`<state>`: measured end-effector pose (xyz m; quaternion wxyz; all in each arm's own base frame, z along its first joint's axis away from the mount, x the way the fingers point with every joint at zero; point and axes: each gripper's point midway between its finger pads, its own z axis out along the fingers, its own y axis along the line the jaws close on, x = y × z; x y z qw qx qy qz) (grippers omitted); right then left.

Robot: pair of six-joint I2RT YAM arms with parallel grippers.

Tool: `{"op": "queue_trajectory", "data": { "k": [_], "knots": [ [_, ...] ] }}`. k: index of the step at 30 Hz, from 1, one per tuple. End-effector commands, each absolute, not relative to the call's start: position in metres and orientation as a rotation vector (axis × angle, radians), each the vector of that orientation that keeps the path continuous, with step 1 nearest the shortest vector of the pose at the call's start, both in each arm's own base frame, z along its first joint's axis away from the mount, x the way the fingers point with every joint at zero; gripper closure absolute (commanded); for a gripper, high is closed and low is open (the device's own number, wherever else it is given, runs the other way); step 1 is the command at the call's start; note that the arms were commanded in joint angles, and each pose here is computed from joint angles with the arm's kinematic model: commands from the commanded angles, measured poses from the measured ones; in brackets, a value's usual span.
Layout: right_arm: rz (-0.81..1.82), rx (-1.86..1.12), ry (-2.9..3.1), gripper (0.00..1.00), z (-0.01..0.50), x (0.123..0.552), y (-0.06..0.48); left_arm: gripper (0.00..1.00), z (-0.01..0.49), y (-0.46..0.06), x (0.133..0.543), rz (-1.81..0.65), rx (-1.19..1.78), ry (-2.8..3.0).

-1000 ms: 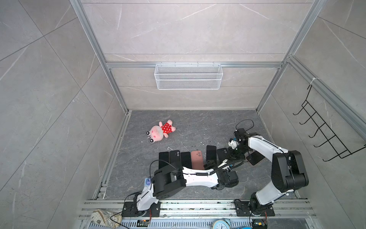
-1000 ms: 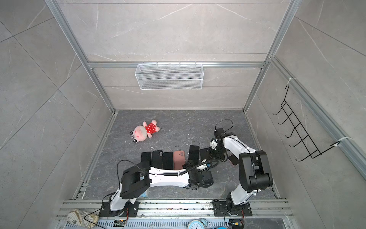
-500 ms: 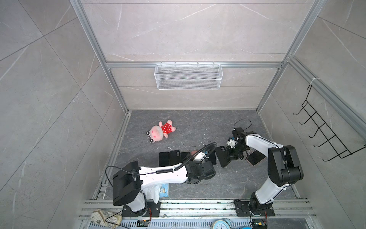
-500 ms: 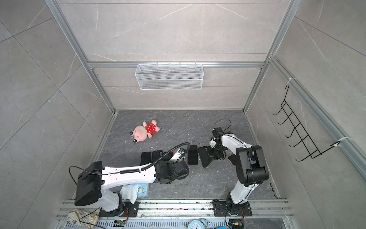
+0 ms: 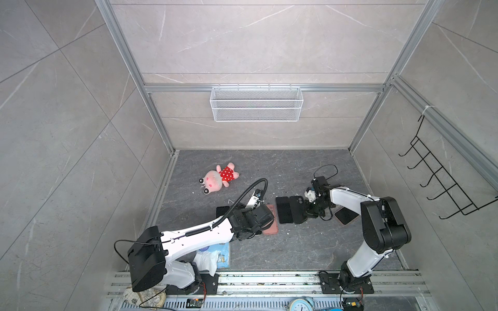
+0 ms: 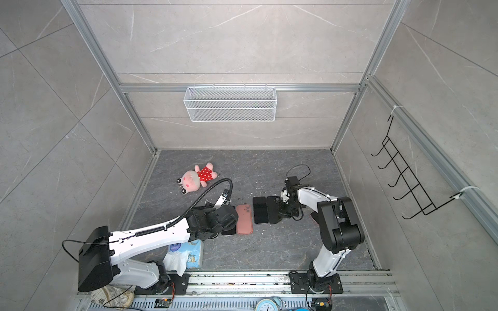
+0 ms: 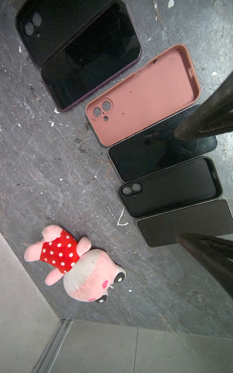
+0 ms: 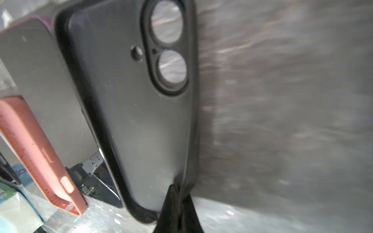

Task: Take the phone out of the phone case
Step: Place the phone case at the center of the table.

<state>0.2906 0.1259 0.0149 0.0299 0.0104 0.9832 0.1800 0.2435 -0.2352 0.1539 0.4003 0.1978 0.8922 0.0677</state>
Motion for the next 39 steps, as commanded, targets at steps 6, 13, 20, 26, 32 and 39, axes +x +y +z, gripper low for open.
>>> {"op": "queue_trajectory", "data": {
  "k": [6, 13, 20, 26, 32, 39],
  "knots": [
    [0.576, -0.003, 3.122, 1.0, -0.005, 0.239, 0.148, 0.25, 0.175, -0.243, 0.252, 0.093, 0.471, 2.219],
    [0.663, -0.024, 3.089, 1.0, -0.006, 0.23, 0.187, 0.25, 0.177, -0.241, 0.255, 0.084, 0.457, 2.219],
    [0.682, -0.027, 3.063, 0.96, 0.001, 0.232, 0.216, 0.24, 0.181, -0.239, 0.256, 0.064, 0.441, 2.223],
    [0.484, -0.008, 3.025, 0.53, 0.011, 0.243, 0.196, 0.24, 0.188, -0.24, 0.253, 0.006, 0.432, 2.223],
    [0.248, 0.001, 2.971, 0.29, 0.039, 0.249, 0.164, 0.24, 0.198, -0.24, 0.25, -0.057, 0.419, 2.219],
    [-0.114, 0.258, 2.788, 0.09, 0.099, 0.268, 0.069, 0.24, 0.211, -0.243, 0.244, -0.189, 0.412, 2.19]
  ]
}}
